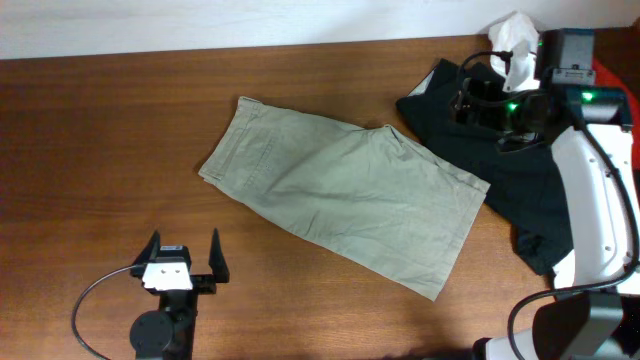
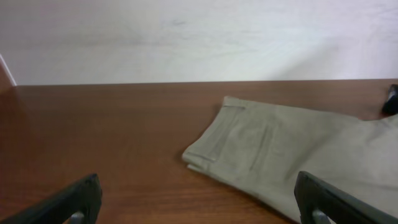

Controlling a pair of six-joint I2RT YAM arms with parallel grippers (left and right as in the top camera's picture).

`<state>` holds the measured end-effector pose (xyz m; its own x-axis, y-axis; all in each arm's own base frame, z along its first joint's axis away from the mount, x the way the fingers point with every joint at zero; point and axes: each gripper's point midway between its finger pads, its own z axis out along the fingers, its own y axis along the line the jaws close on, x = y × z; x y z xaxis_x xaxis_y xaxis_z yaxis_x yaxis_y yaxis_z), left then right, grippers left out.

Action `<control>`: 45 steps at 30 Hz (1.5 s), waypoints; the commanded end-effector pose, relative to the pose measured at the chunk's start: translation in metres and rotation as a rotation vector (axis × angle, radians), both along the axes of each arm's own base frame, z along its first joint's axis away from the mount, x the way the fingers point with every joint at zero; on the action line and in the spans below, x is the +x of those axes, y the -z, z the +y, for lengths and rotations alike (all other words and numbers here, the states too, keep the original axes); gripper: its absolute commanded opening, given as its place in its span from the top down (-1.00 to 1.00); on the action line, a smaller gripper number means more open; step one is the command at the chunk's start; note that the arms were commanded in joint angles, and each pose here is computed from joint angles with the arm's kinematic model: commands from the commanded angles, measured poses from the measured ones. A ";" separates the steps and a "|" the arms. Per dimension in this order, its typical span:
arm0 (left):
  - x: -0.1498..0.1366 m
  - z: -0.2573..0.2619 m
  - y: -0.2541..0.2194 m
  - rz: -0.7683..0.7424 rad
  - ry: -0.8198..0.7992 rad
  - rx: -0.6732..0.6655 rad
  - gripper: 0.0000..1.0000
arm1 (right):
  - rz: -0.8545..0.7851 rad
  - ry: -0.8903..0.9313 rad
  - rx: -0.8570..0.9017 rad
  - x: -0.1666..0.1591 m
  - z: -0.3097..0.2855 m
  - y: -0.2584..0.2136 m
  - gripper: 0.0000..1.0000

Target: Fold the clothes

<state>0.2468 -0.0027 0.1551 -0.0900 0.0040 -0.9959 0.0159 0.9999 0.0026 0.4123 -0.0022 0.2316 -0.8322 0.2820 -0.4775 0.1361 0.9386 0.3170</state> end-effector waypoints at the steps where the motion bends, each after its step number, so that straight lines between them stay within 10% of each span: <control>1: -0.009 -0.055 -0.018 -0.074 0.323 -0.019 -0.98 | 0.008 0.012 -0.084 0.003 -0.004 0.005 -0.97; 8: -0.011 -0.056 -0.087 -0.150 0.330 -0.114 -0.98 | 0.008 0.013 -0.084 0.003 -0.004 0.005 -0.98; 15: 0.085 -0.063 -0.107 0.370 0.362 -0.086 -0.98 | 0.008 0.013 -0.084 0.003 -0.004 0.005 -0.97; 24: 0.145 -0.005 0.063 1.107 0.082 -0.161 -0.98 | 0.008 0.013 -0.084 0.003 -0.004 0.005 -0.97; 45: 0.168 -0.040 0.178 1.269 0.051 -0.531 -0.79 | 0.008 0.013 -0.084 0.003 -0.004 0.005 -0.97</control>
<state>0.4352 -0.0300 0.0157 -0.9170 -0.3111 -0.2497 -0.1996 0.8997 -0.3882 0.4153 -0.0074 0.2225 -0.8380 0.2567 -0.4815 0.1543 0.9579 0.2422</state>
